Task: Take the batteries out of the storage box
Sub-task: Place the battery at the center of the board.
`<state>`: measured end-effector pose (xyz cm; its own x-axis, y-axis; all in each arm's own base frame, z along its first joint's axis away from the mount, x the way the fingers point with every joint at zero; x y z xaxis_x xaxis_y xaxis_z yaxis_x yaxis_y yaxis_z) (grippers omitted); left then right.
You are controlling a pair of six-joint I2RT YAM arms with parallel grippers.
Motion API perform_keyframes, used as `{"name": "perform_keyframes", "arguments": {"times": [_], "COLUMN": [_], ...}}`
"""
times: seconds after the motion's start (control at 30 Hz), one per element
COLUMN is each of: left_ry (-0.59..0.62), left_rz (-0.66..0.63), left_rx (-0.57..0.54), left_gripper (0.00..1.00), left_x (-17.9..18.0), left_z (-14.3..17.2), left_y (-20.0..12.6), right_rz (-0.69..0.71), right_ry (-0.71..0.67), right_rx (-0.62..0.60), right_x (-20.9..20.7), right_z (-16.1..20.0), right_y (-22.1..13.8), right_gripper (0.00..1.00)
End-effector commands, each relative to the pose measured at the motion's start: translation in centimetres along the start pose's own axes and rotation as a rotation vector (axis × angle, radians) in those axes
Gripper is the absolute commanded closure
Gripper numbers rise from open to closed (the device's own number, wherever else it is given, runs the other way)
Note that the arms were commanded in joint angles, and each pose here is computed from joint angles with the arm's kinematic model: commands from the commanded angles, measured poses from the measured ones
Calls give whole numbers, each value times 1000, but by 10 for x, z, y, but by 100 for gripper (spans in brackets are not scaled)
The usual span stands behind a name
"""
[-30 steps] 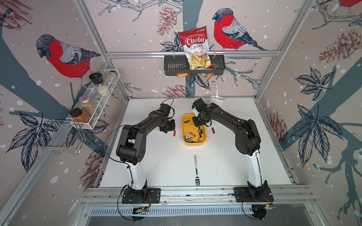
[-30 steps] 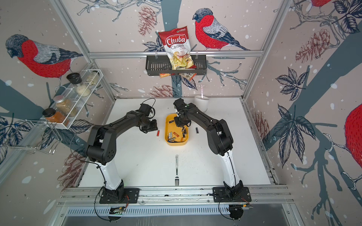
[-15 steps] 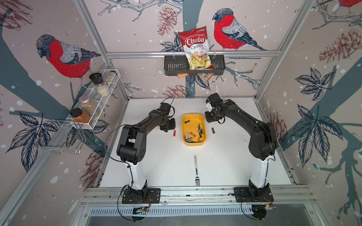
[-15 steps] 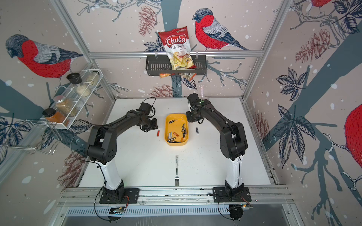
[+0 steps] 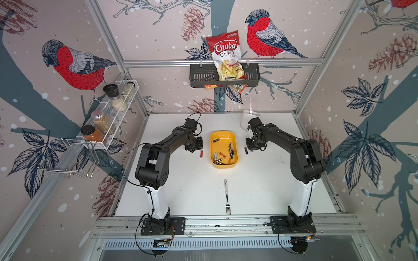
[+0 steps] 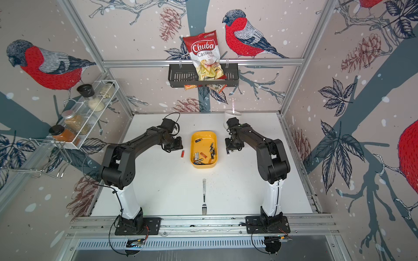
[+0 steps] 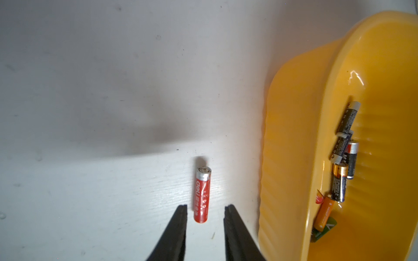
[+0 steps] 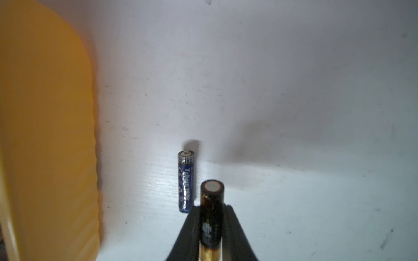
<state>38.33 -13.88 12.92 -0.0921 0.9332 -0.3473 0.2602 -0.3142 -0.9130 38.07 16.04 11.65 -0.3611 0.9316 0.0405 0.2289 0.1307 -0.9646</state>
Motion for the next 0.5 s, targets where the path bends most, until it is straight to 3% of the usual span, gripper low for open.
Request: {"name": "perform_keyframes", "arguments": {"times": [0.0,0.47], "left_ry": [-7,-10], "left_rz": [-10,-13], "left_rx": [14,19], "left_gripper": [67,67], "left_x": [3,4], "left_z": [3,5], "left_y": [-2,-1], "right_rz": [11,6], "right_ry": [0,0], "right_rx": [-19,12], "right_x": [-4,-8], "right_z": [-4,1], "right_y": [6,21], "right_gripper": [79,79]}}
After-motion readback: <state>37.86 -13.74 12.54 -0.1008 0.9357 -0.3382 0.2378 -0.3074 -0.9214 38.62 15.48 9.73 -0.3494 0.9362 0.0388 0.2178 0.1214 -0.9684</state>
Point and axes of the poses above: each gripper's point midway between its finger pads, its own y axis out along the fingers, its own x axis along the line the jaws close on, z = x × y, the point moved 7 cm from there along -y, back along the fingers, and after that the axes turned 6 degrees about -y, right-handed, at the moved point
